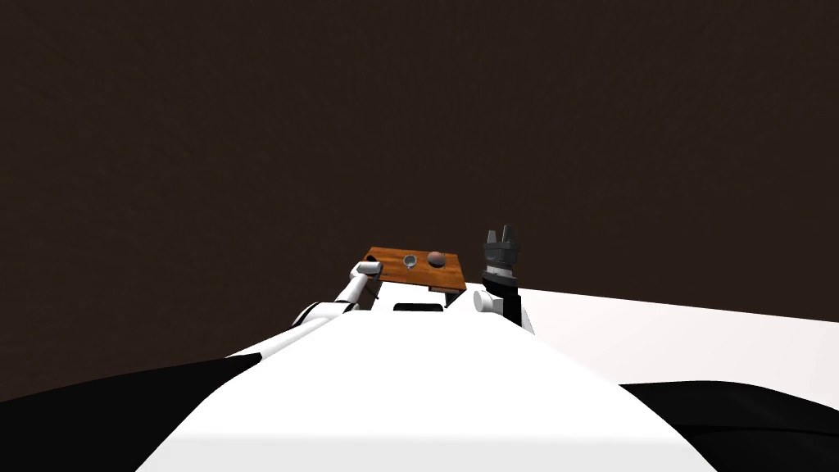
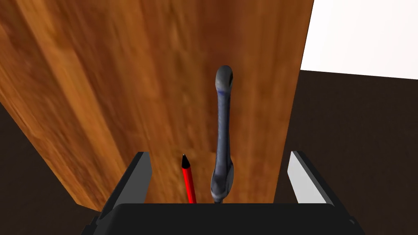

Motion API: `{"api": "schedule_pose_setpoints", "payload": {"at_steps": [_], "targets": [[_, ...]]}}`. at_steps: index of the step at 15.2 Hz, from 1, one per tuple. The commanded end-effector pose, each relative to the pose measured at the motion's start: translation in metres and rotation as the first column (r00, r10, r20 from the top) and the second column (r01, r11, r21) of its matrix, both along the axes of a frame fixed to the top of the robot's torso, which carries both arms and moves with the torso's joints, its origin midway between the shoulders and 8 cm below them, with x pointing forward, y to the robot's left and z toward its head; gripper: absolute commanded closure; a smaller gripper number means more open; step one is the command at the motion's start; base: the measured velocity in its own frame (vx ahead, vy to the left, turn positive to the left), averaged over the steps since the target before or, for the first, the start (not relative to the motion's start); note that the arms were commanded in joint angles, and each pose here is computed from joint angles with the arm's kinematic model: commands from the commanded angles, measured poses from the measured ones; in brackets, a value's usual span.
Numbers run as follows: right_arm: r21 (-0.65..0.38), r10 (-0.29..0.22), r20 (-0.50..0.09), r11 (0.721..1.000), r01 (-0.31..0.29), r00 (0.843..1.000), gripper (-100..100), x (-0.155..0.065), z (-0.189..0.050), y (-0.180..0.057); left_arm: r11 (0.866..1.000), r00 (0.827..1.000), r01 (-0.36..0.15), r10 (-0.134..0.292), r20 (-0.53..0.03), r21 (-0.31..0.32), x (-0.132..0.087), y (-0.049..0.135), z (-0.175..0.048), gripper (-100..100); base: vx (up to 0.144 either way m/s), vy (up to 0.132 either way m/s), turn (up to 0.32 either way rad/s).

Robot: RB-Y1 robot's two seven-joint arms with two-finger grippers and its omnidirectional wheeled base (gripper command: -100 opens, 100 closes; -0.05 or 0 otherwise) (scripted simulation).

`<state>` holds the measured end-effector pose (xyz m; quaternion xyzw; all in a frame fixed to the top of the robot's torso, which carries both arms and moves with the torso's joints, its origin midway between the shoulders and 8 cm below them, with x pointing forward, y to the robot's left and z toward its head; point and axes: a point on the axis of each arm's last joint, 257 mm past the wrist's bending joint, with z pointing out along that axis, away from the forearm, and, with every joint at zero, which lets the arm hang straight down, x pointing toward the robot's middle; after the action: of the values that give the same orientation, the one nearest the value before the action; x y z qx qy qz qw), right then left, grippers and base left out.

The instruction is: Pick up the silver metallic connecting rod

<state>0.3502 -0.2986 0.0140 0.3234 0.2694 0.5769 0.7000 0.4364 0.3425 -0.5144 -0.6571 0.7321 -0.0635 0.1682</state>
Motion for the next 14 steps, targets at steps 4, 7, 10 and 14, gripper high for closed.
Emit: {"api": "schedule_pose_setpoints", "payload": {"at_steps": [4,7,10,14], "targets": [[0.000,0.000,0.000,1.000,0.000,1.000,0,0.000,0.000,0.000,1.000,1.000,-0.005,0.005,0.005,0.000,-0.010,-0.001,-0.016,-100,0.053,0.020,-0.016],[0.000,0.000,0.000,1.000,0.000,1.000,0,0.000,0.000,0.000,1.000,1.000,-0.004,0.004,0.005,0.000,-0.009,0.000,-0.014,100,0.016,0.005,-0.001],[0.000,0.000,0.000,1.000,0.000,1.000,0,0.000,0.000,0.000,1.000,1.000,-0.004,0.004,0.005,0.000,-0.009,0.000,-0.014,100,-0.001,0.000,0.004],[0.000,0.000,0.000,1.000,0.000,1.000,0,0.000,0.000,0.000,1.000,1.000,0.000,0.000,0.003,0.000,0.002,0.001,0.003,100,-0.057,-0.022,0.020]]}}
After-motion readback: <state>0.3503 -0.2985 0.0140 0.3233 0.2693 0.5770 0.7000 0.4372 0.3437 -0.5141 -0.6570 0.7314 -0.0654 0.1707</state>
